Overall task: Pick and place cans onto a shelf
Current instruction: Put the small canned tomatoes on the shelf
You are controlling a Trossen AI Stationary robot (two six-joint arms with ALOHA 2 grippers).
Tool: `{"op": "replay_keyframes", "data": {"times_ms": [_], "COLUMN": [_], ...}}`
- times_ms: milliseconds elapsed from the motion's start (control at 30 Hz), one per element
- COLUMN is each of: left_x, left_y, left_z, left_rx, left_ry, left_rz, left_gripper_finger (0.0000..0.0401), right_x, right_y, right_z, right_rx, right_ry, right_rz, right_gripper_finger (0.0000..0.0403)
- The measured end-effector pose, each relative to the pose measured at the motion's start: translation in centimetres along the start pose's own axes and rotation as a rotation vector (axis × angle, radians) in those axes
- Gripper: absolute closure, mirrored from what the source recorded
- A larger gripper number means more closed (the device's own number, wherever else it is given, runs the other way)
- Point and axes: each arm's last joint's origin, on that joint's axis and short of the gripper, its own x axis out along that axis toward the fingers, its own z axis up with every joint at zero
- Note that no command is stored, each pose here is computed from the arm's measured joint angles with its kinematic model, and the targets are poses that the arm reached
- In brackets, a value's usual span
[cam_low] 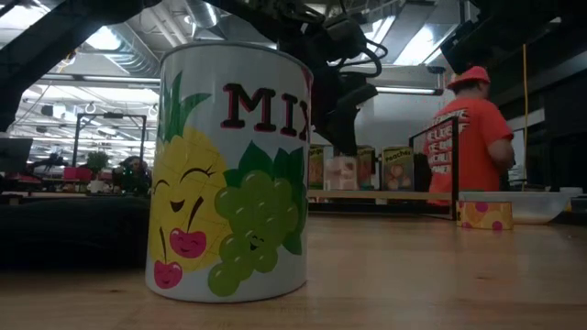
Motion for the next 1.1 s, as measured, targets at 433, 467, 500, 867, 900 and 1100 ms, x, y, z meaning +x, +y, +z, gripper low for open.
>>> {"op": "replay_keyframes", "data": {"times_ms": [433,467,500,867,900,1100], "left_x": [-0.4,-0.8,-1.2,-8.9,-9.6,-14.6], "left_y": [-0.1,-0.1,-0.2,-2.3,-2.4,-3.1], "left_z": [0.7,1.0,1.3,4.1,4.3,2.7], "left_rx": [0.068,0.081,0.090,0.289,0.300,0.333], "left_ry": [-0.037,-0.047,-0.056,-0.047,-0.048,-0.043], "left_rz": [0.002,0.000,-0.001,0.016,0.020,0.005], "left_gripper_finger": [0.0360,0.0360,0.0360,0.0360,0.0360,0.0360], "right_x": [0.0,0.0,0.0,0.0,0.1,0.5], "right_y": [0.0,0.0,0.0,-0.1,-0.1,-0.4], "right_z": [0.0,0.0,0.0,0.4,0.6,1.3], "right_rx": [0.000,0.000,0.000,-0.015,-0.019,-0.034], "right_ry": [0.000,0.000,0.000,-0.041,-0.054,-0.110], "right_rz": [0.000,0.000,0.000,-0.006,-0.007,-0.018], "right_gripper_finger": [0.0285,0.0285,0.0285,0.0285,0.0285,0.0285]}}
